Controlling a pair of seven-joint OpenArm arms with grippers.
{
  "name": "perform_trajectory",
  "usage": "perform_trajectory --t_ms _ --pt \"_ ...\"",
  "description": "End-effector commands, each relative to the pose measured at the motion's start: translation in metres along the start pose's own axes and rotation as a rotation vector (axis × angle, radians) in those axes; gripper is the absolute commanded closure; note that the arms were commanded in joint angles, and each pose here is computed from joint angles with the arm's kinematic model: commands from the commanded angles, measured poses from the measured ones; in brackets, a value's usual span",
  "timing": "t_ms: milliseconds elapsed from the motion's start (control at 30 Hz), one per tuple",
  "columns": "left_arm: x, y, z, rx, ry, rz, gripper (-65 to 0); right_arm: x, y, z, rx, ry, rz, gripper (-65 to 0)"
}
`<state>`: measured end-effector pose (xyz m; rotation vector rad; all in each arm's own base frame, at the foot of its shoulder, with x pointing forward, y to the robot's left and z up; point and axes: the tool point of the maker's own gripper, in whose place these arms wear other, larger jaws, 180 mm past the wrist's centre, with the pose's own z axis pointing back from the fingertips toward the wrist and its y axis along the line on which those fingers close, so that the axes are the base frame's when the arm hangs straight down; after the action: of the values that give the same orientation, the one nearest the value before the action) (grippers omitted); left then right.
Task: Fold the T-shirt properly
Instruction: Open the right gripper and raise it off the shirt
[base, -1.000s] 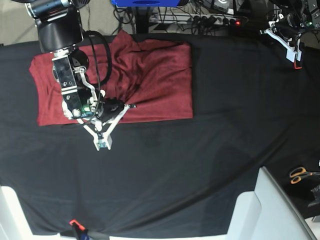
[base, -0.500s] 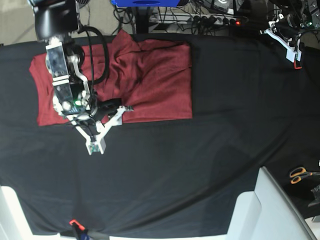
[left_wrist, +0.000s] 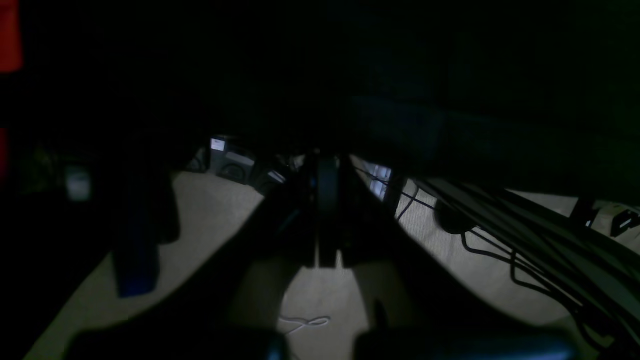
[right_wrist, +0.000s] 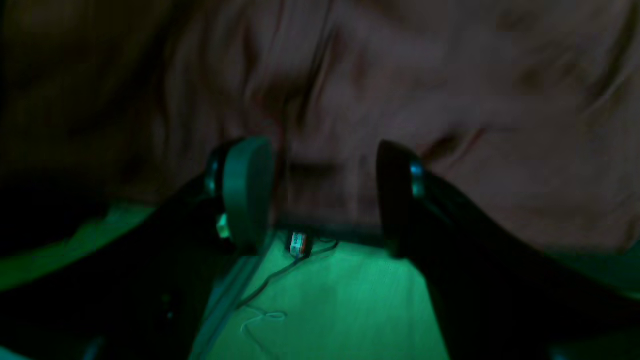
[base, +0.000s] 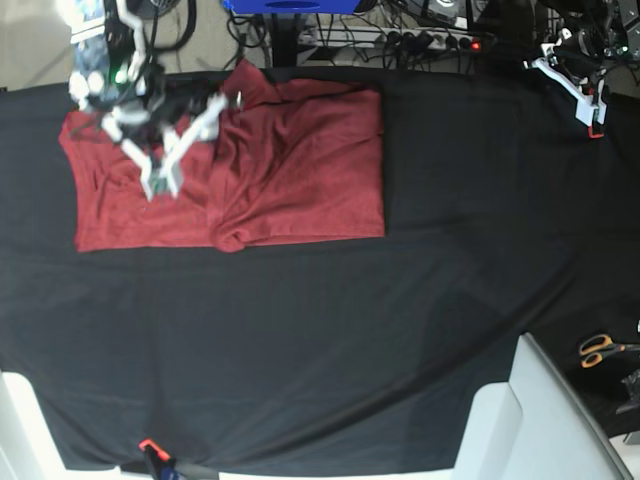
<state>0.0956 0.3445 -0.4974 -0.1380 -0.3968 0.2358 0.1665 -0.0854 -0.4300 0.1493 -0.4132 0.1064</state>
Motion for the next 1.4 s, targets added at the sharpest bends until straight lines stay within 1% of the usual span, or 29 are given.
perform_trajectory --t_ms 0,100,167,267,367,467,567,767,1133,1167,1200,1300,1367 --pt "0.025 0.002 0.006 -0.006 -0.082 -0.013 0.0 0.007 0.002 0.004 0.007 -0.038 0.003 -32.1" --pt "0.027 0.002 0.006 -0.006 -0.085 -0.014 0.0 -0.007 0.005 0.004 0.014 -0.024 -0.007 -32.1" --pt "0.031 0.002 0.005 -0.005 -0.089 -0.016 0.0 -0.015 0.016 0.003 0.039 -0.008 0.008 -32.1" --pt "0.029 0.005 0.002 0.028 -0.062 -0.069 0.0 -0.024 0.036 0.002 0.086 0.014 0.044 -32.1" --pt "0.023 0.003 -0.004 0.056 -0.030 -0.113 0.0 -0.033 0.046 -0.003 0.107 0.043 0.055 -32.1" --pt "0.016 0.003 -0.006 0.072 -0.006 -0.134 0.0 -0.040 0.046 -0.008 0.106 0.064 0.052 -32.1" --pt "0.017 0.002 -0.007 0.069 -0.008 -0.133 0.0 -0.040 0.045 -0.013 0.104 0.045 0.048 -32.1" --pt "0.016 0.002 -0.007 0.067 -0.007 -0.135 0.0 -0.052 0.041 -0.026 0.094 0.075 0.044 -32.1" --pt "0.016 0.002 -0.007 0.067 -0.007 -0.135 0.0 -0.041 0.039 -0.028 0.090 0.055 0.049 -31.7" --pt "0.016 0.002 -0.007 0.067 -0.007 -0.135 0.0 -0.041 0.039 -0.028 0.090 0.055 0.049 -30.2" --pt "0.016 0.002 -0.007 0.067 -0.007 -0.135 0.0 -0.040 0.039 -0.028 0.090 0.053 0.050 -27.2" --pt "0.015 0.002 -0.007 0.068 -0.005 -0.135 0.0 -0.038 0.040 -0.029 0.092 0.050 0.048 -13.7" --pt "0.015 0.002 -0.007 0.068 -0.005 -0.135 0.0 -0.037 0.039 -0.029 0.093 0.050 0.048 -8.6"
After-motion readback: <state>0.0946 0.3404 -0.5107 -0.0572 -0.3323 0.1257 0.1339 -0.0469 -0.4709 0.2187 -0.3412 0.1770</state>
